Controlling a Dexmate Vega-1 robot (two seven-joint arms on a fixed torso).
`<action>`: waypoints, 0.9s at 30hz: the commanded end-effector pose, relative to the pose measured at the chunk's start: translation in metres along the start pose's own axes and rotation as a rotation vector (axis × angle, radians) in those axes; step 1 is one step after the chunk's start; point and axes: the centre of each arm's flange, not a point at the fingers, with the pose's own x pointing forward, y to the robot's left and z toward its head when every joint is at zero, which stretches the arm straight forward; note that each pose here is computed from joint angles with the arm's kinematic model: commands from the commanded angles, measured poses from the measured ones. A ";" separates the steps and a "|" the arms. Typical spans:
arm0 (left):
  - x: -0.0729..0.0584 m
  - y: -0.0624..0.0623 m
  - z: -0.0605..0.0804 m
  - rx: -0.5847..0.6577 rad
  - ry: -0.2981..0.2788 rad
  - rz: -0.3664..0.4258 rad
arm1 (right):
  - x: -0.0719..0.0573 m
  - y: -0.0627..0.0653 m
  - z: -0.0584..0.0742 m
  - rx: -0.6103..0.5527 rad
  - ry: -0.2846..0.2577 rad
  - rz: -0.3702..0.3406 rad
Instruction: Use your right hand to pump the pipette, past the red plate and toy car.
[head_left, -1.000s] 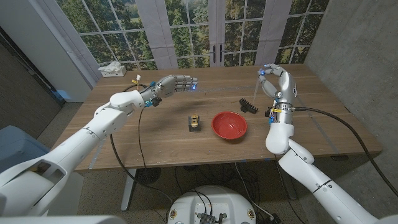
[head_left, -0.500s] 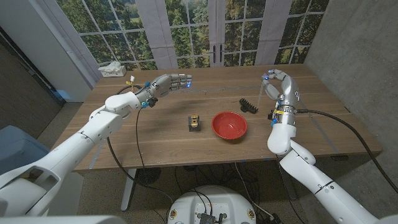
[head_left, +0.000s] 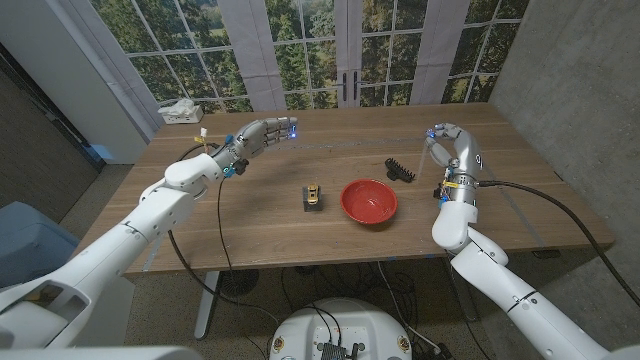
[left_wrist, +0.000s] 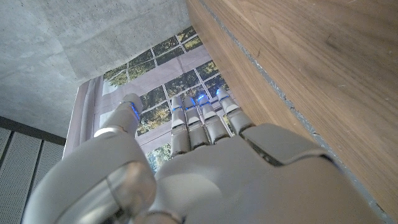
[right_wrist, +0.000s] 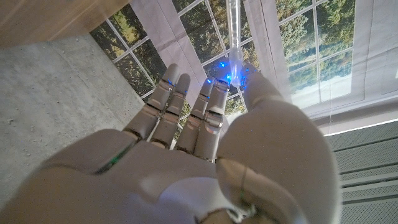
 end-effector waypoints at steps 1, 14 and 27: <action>-0.014 0.013 -0.006 -0.047 -0.030 0.150 | 0.003 0.006 -0.021 -0.038 0.075 0.032; -0.027 0.020 -0.014 -0.086 -0.053 0.253 | 0.005 0.010 -0.035 -0.085 0.131 0.043; -0.036 0.022 -0.020 -0.131 -0.088 0.316 | 0.008 0.013 -0.050 -0.123 0.198 0.073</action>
